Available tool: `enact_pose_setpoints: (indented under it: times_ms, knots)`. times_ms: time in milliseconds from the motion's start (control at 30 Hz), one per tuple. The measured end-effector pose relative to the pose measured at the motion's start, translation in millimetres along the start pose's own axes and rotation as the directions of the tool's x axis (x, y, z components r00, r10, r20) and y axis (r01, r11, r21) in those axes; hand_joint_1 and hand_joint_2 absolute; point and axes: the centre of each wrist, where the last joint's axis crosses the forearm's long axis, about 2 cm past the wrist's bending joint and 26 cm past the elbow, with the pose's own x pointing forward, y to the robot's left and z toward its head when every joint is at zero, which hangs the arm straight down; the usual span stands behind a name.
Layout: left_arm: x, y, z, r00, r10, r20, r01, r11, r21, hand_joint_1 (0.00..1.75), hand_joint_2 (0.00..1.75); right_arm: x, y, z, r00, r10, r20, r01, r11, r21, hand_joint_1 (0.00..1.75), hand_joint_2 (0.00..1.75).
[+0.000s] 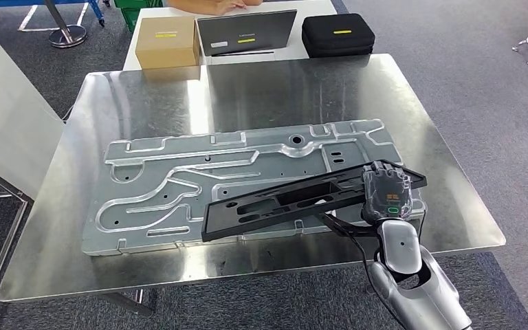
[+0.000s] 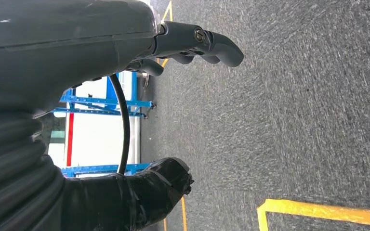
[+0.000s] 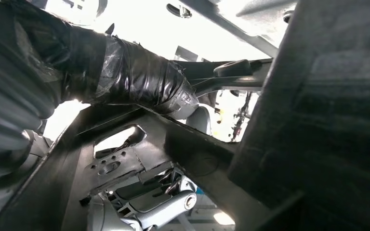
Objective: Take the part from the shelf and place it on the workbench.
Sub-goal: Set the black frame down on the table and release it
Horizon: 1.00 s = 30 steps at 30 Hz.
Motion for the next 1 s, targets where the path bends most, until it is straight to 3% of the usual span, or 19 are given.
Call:
enact_pose_setpoints:
  times_ms: [200, 600, 1000]
  knots:
    - [0, 0, 0, 1.000, 0.000, 0.000, 0.000, 1.000, 0.000, 0.00, 1.75, -5, 9, 0, 1.000, 0.011, -0.015, -0.011, 0.999, 0.033, 1.75, 1.75]
    - [-2, 0, 0, 1.000, -0.001, 0.000, 0.001, 1.000, 0.001, 0.00, 1.75, -38, 44, 5, 0.994, 0.029, -0.102, -0.014, 0.989, 0.149, 1.75, 1.75]
    - [-2, 0, 0, 1.000, -0.001, -0.003, 0.001, 1.000, -0.001, 0.00, 1.75, -46, 58, 10, 0.987, 0.049, -0.152, -0.016, 0.977, 0.212, 1.75, 1.75]
